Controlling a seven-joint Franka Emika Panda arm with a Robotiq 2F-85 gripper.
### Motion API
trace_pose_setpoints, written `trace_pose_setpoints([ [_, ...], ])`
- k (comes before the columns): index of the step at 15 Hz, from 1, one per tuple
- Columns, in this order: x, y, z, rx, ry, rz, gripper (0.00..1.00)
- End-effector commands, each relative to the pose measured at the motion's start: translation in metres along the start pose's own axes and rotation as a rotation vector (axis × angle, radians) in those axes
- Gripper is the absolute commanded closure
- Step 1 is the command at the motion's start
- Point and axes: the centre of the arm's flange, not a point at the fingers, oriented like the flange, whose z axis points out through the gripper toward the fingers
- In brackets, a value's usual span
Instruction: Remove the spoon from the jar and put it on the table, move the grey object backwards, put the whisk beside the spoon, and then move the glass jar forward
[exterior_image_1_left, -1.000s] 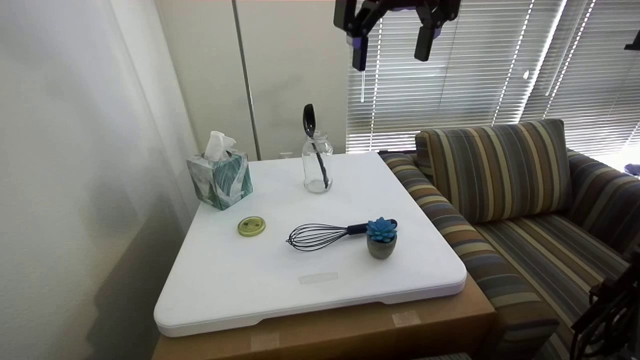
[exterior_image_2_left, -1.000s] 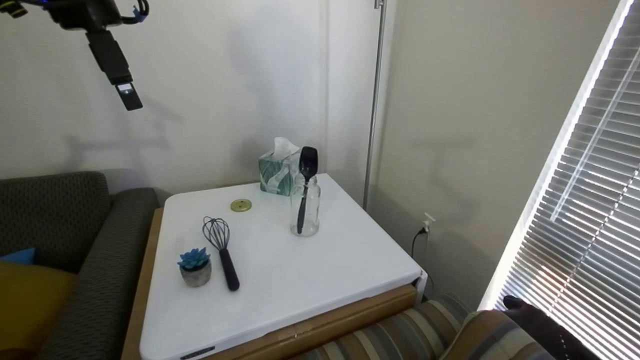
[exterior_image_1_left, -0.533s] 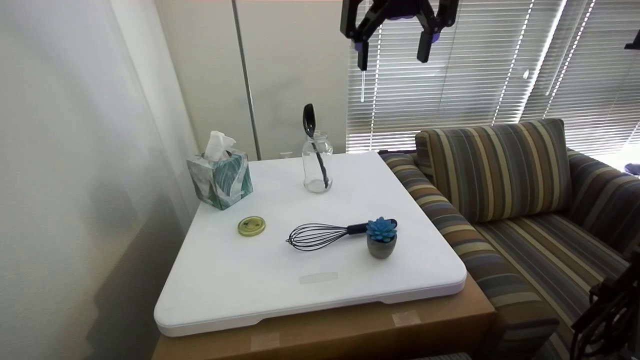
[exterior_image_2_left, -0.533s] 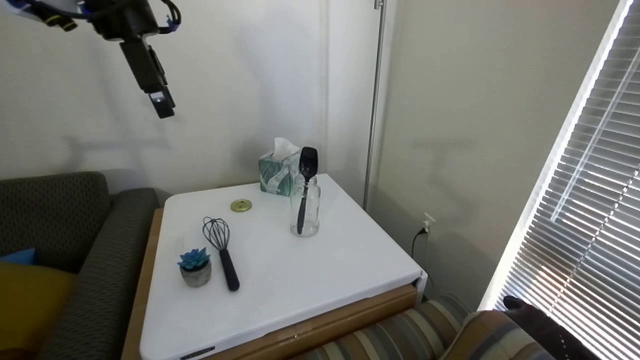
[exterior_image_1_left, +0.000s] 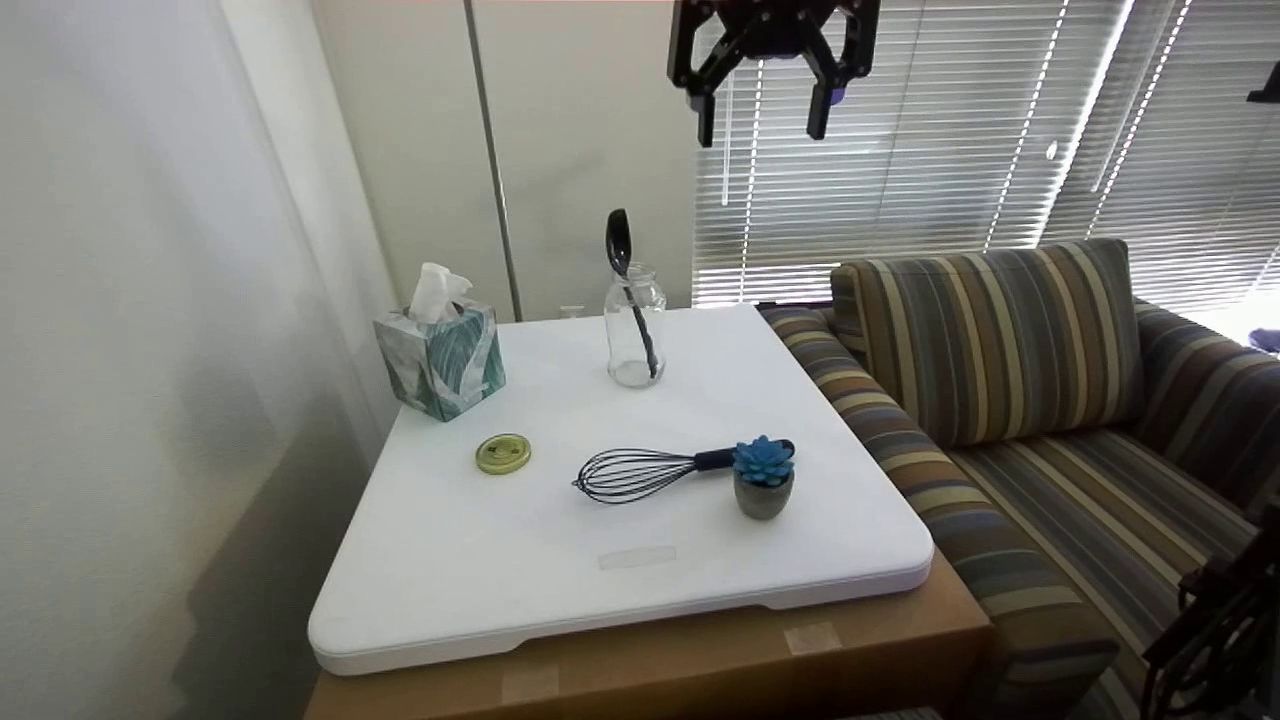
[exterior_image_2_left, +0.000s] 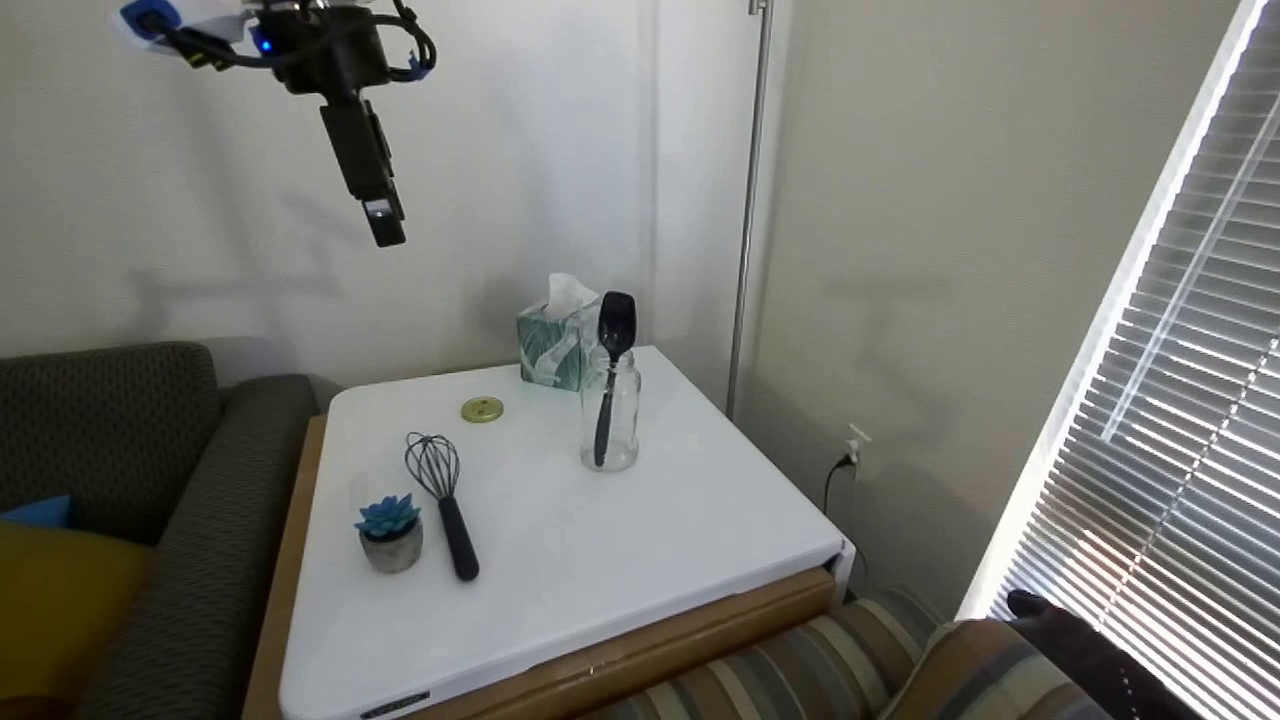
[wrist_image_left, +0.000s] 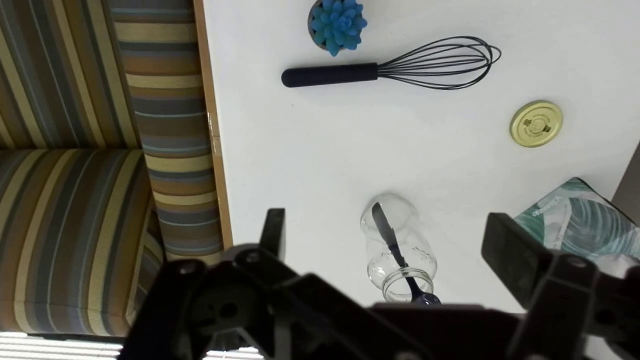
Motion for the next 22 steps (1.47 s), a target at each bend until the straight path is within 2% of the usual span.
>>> trace_pose_setpoints([
  [1,-0.001,-0.001,-0.001,0.001,0.001,-0.001,0.0],
  [4,0.014,-0.01,0.008,-0.02,-0.001,0.043,0.0],
  [5,0.026,-0.019,0.014,-0.055,-0.017,0.135,0.0],
  [8,0.072,-0.045,0.03,-0.102,-0.037,0.305,0.0],
  [12,0.129,-0.066,0.053,-0.077,-0.103,0.531,0.0],
  [13,0.078,-0.032,0.049,-0.078,-0.065,0.446,0.0],
  [16,0.083,-0.036,0.058,-0.079,-0.069,0.458,0.0],
  [19,0.064,-0.03,0.06,-0.081,-0.061,0.447,0.0],
  [22,0.066,-0.031,0.082,-0.08,-0.057,0.482,0.0],
])
